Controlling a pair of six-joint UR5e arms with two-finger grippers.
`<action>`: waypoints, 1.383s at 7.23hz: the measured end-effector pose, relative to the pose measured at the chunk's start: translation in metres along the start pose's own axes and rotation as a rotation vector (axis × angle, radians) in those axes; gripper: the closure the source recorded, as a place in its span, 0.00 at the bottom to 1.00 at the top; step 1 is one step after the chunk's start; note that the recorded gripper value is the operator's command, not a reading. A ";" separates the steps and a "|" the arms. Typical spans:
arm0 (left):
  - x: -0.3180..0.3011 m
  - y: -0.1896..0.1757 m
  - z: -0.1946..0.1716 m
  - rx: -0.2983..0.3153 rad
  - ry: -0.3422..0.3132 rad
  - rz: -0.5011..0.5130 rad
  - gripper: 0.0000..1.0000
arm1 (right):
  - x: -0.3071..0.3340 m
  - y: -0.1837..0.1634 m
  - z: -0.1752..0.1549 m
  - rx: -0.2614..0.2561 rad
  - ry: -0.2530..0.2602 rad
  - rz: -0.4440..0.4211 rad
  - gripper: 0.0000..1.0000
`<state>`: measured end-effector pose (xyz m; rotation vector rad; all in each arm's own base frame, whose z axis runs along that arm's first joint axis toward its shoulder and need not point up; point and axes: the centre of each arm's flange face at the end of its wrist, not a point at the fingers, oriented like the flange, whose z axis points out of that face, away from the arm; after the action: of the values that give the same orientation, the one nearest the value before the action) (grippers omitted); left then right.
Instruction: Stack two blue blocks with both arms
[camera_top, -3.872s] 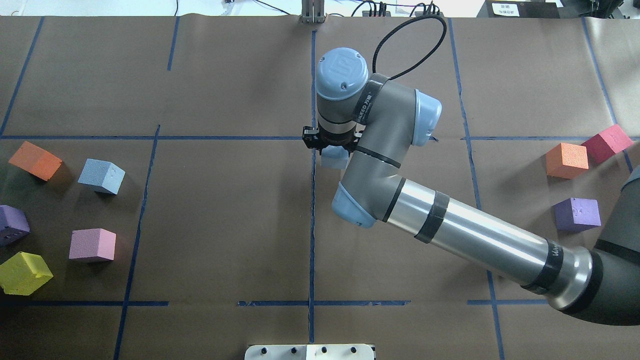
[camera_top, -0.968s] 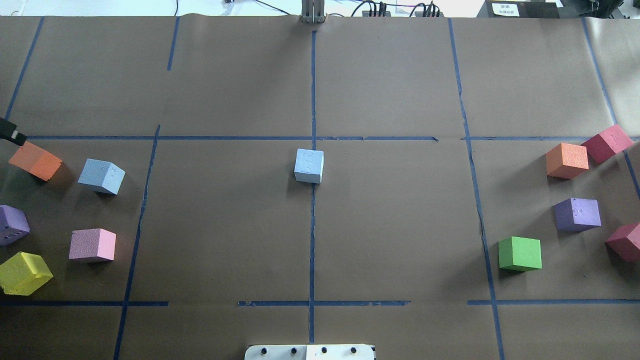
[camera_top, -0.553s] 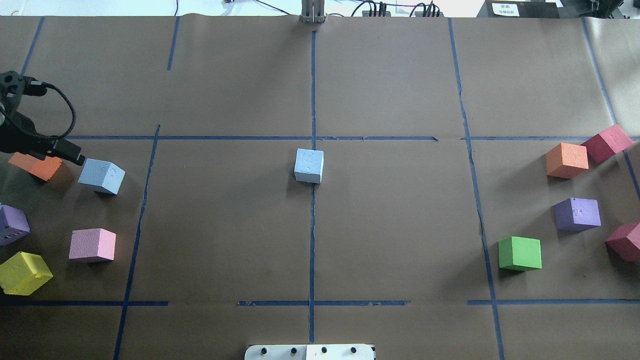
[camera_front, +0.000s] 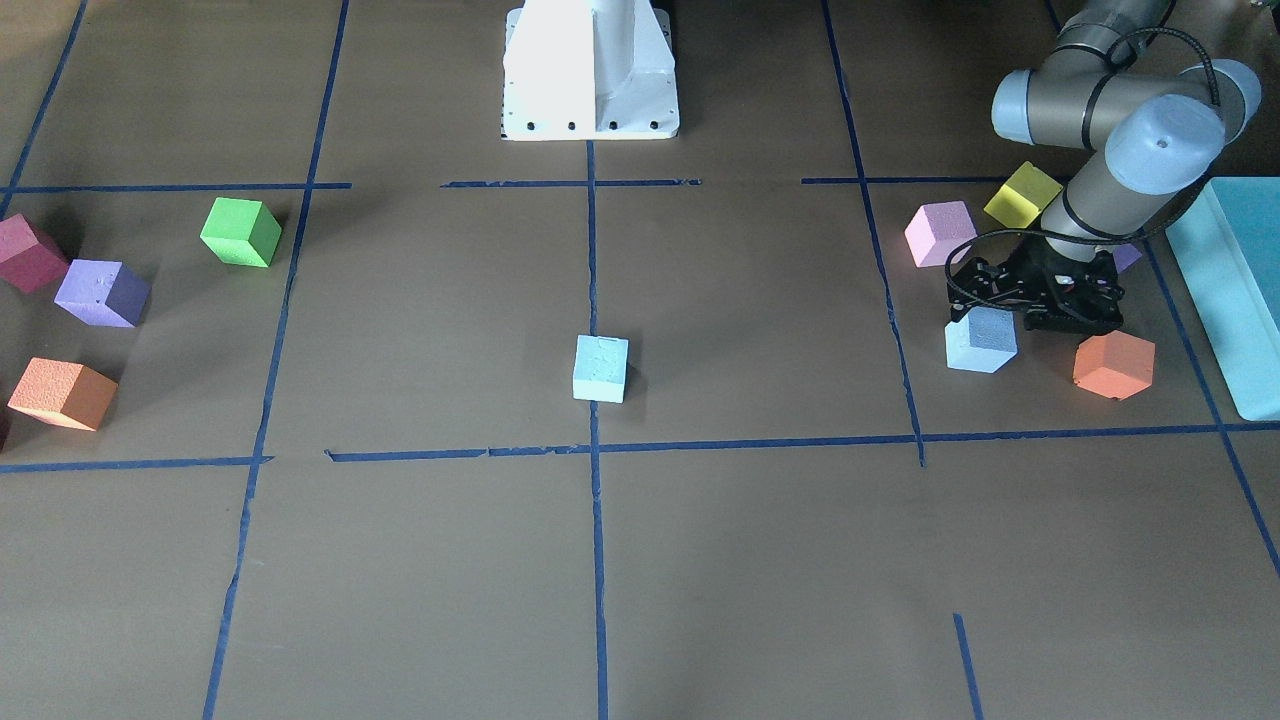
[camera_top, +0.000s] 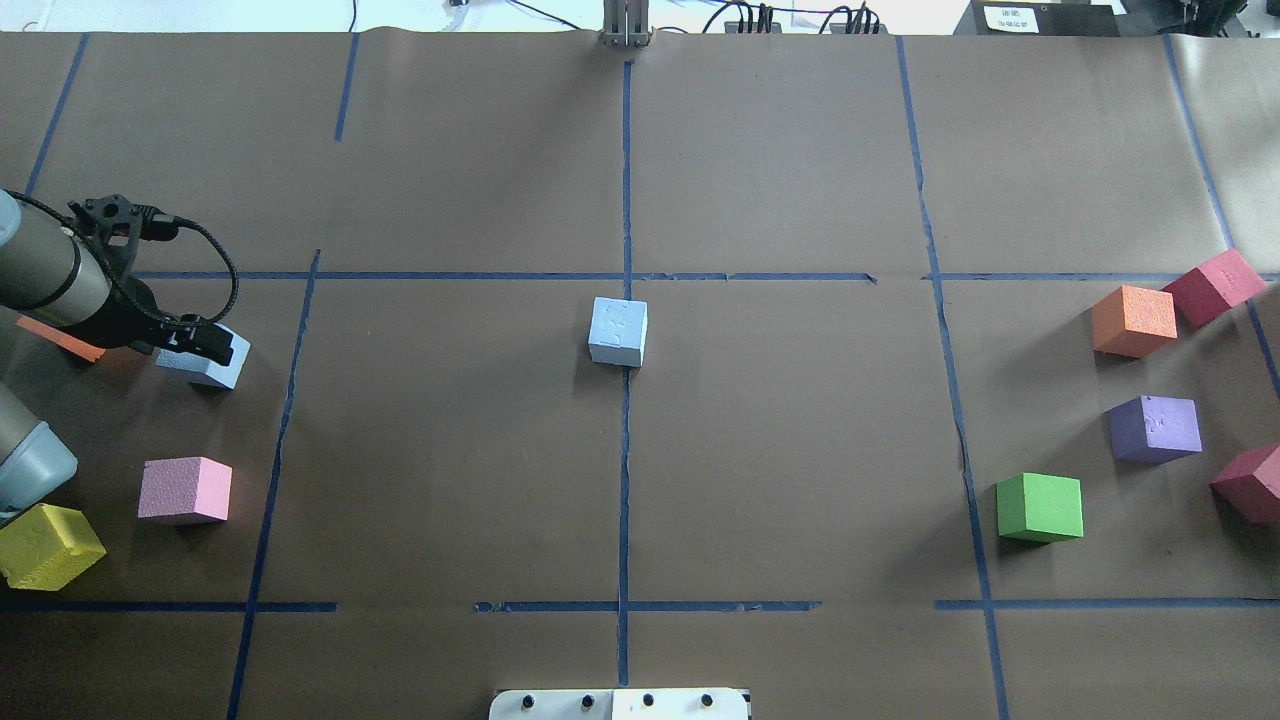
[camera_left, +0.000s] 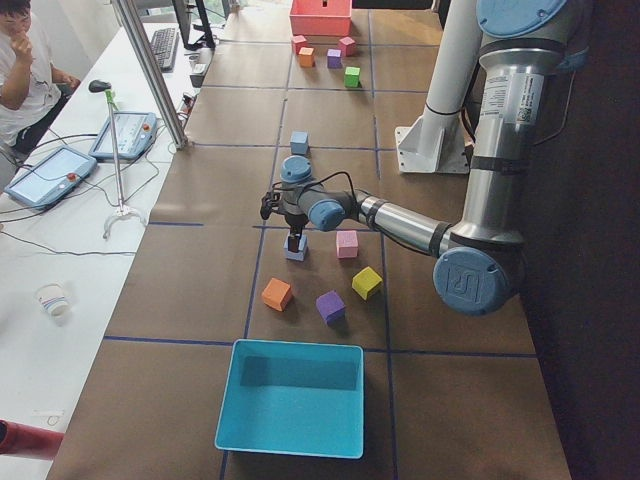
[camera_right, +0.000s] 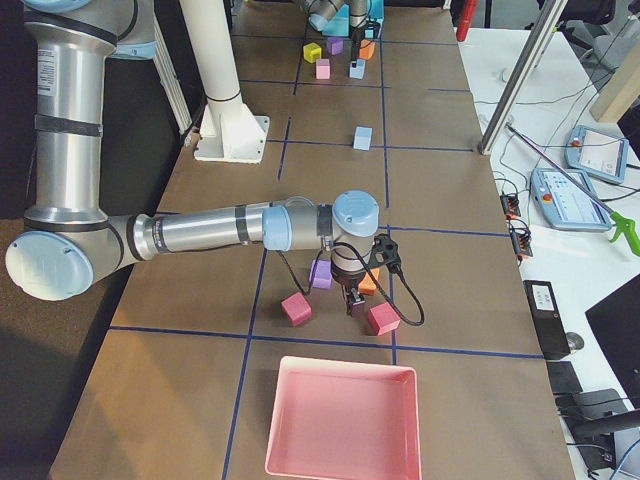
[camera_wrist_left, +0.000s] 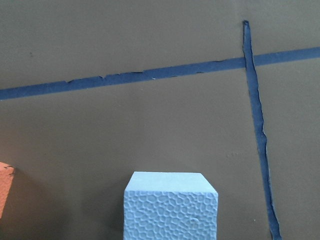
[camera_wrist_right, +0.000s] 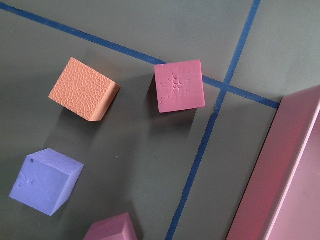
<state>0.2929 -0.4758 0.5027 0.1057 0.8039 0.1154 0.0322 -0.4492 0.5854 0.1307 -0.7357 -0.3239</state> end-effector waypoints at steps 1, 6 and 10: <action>0.004 -0.001 0.012 -0.008 -0.013 0.007 0.03 | 0.000 0.000 0.000 0.000 0.000 0.000 0.00; 0.028 -0.016 0.024 -0.008 -0.019 0.022 0.91 | 0.000 0.000 0.000 0.000 0.000 0.000 0.00; 0.221 -0.071 -0.068 -0.016 0.017 -0.097 0.90 | 0.000 0.000 0.000 0.000 -0.001 0.002 0.00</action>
<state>0.4003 -0.5107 0.2887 0.0511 0.8232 0.0312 0.0321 -0.4492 0.5853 0.1301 -0.7372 -0.3221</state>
